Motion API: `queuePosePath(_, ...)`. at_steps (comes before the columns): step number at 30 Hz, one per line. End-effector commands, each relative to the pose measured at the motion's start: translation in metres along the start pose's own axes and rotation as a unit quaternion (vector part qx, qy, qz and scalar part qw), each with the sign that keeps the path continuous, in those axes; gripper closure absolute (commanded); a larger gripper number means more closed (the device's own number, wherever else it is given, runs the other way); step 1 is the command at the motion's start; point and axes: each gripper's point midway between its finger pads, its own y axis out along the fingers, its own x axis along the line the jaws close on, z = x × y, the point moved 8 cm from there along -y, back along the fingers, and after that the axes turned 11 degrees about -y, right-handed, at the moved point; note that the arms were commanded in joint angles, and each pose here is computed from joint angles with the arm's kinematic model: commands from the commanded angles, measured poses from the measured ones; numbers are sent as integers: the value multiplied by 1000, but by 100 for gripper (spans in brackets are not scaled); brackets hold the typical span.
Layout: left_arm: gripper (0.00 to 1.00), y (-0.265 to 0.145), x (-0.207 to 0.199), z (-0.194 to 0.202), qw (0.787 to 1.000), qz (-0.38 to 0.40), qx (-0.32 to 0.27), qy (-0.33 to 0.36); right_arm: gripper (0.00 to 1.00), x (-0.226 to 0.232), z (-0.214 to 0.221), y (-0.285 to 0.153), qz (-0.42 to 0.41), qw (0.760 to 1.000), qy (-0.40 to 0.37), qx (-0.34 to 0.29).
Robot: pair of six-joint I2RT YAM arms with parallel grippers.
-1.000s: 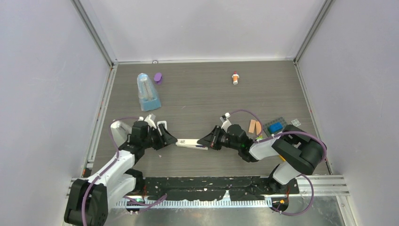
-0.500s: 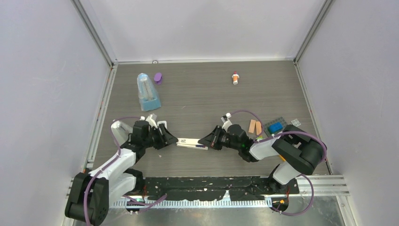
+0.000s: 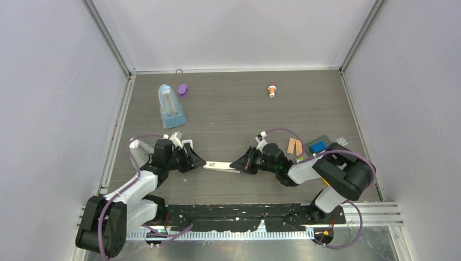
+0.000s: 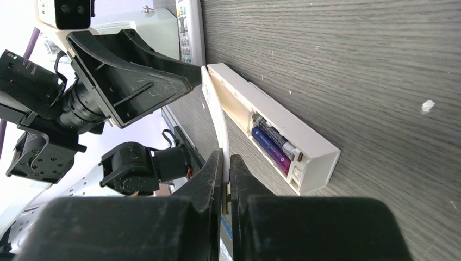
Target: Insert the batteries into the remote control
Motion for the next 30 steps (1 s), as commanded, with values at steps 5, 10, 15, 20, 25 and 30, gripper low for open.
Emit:
queuePosePath(5, 55, 3, -4, -3, 1000, 22, 0, 19, 95, -15, 2, 0, 44, 999, 4, 11)
queuePosePath(10, 56, 4, -4, -3, 1000, 23, 4, 18, 95, -19, 3, -2, 58, 998, 3, 10)
queuePosePath(15, 56, 5, -5, -4, 1000, 24, 5, 18, 95, -21, 2, -4, 69, 998, 2, 6)
queuePosePath(20, 57, 6, -4, -3, 1000, 23, 8, 19, 95, -22, 2, -6, 77, 997, 1, 4)
queuePosePath(25, 57, 8, -3, -3, 1000, 21, 11, 17, 95, -24, 2, -6, 94, 995, -5, 9)
queuePosePath(30, 57, 9, -3, -2, 1000, 21, 15, 17, 95, -28, 2, -6, 120, 993, -7, 17)
